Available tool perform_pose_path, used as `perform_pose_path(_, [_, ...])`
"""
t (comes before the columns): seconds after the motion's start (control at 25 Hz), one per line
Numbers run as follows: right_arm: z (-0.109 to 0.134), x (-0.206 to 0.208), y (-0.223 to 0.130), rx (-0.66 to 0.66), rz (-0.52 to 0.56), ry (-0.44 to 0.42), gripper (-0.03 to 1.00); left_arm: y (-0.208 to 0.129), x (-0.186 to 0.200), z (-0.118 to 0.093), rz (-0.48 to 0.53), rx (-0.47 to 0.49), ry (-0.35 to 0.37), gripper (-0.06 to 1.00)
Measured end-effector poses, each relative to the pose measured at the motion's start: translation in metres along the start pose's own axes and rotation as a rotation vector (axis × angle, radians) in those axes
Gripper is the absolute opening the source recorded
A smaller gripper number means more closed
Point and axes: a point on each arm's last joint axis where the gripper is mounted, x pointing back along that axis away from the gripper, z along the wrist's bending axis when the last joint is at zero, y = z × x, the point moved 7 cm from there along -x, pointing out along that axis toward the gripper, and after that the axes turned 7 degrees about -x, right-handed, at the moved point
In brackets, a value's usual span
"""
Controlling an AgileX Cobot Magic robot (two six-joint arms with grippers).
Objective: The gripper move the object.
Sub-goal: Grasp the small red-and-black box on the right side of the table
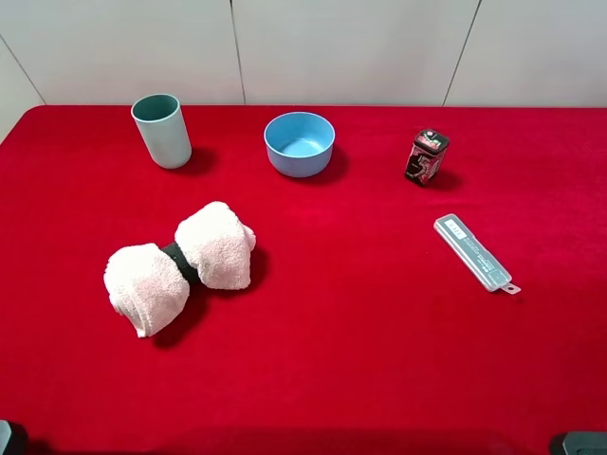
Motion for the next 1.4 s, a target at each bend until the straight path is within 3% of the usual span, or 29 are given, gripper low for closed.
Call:
perform_pose_path(0.48, [0.005,-0.068,0.037,0.143,0.156,-0.014,0.69,0.000,0.000,0.000,0.000,0.000,0.000,0.97])
perform_pose_path(0.8, [0.017,-0.127,0.069,0.196,0.265,0.032,0.69,0.000,0.000,0.000,0.000,0.000,0.000,0.97])
perform_pose_path(1.16, [0.037,-0.188,0.072,0.274,0.415,0.175,0.69,0.000,0.000,0.000,0.000,0.000,0.000,0.97])
perform_pose_path(1.4, [0.045,-0.216,0.061,0.258,0.525,0.245,0.69,0.000,0.000,0.000,0.000,0.000,0.000,0.97])
